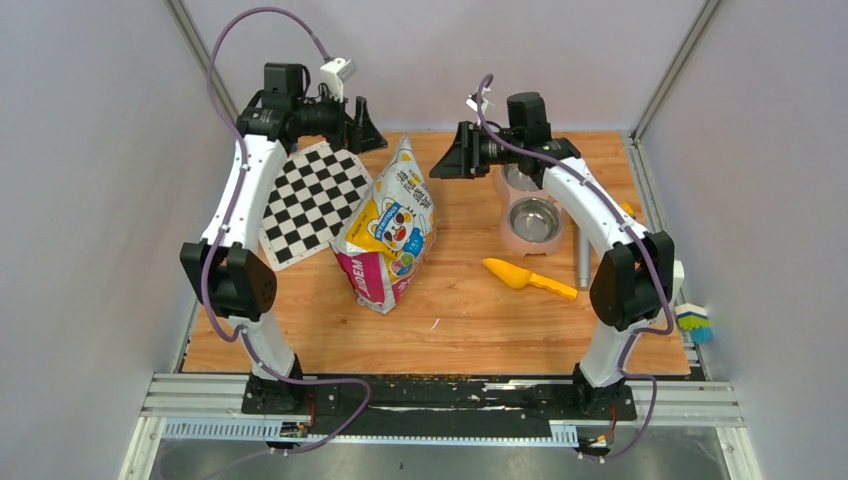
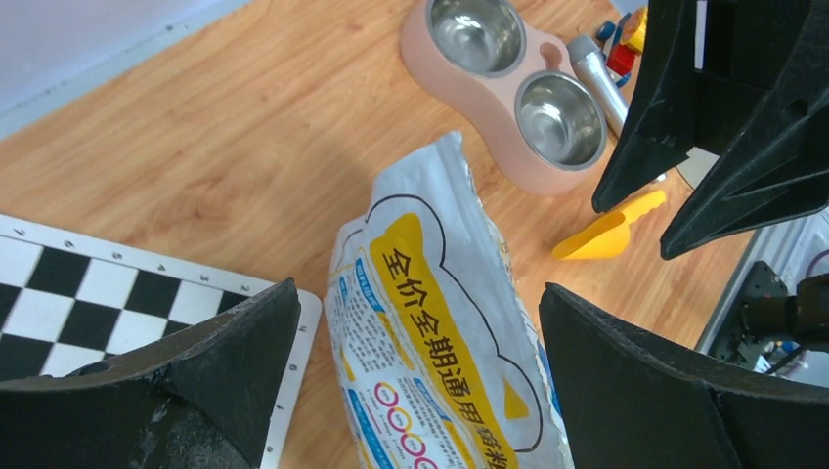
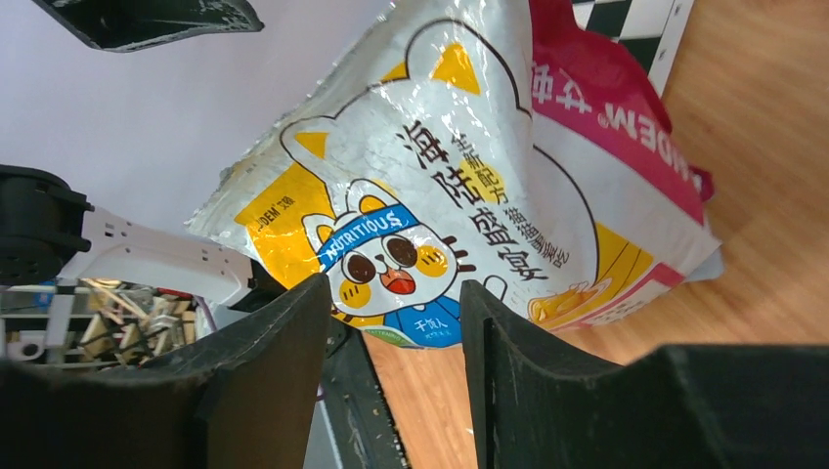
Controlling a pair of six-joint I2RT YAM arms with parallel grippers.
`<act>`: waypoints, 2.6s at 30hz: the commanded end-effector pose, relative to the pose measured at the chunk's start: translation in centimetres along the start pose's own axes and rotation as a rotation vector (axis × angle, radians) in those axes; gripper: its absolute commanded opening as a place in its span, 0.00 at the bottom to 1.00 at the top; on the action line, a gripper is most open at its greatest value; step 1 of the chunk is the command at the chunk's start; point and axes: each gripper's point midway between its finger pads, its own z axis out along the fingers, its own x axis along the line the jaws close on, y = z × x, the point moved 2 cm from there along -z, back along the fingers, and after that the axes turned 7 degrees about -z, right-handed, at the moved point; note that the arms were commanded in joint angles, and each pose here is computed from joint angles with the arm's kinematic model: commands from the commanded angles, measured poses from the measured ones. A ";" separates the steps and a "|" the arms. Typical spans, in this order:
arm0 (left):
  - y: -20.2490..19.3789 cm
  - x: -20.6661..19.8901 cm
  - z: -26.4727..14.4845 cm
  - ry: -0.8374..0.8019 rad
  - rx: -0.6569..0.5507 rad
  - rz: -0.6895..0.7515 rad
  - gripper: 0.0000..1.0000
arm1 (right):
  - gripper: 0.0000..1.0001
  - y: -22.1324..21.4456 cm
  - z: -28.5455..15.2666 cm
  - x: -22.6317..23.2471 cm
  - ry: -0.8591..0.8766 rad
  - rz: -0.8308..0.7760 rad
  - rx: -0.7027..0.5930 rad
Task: Serve the pet food
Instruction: Open the pet food bag at the center of the board.
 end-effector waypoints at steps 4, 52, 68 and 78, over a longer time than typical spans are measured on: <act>-0.3 -1.5 -0.8 -0.038 -0.002 -0.003 1.00 | 0.53 0.5 0.0 2.9 0.027 -0.018 -0.064; -2.9 -1.8 0.3 -0.049 0.043 -0.007 0.55 | 0.53 -1.4 -0.4 6.6 0.085 -0.076 -0.046; -3.0 -3.0 0.6 -0.131 0.043 -0.044 0.21 | 0.53 -1.5 -0.2 6.7 0.096 -0.076 -0.046; -3.2 -4.3 1.1 -0.199 0.036 -0.119 0.00 | 0.53 -0.5 0.2 7.3 0.122 -0.149 -0.057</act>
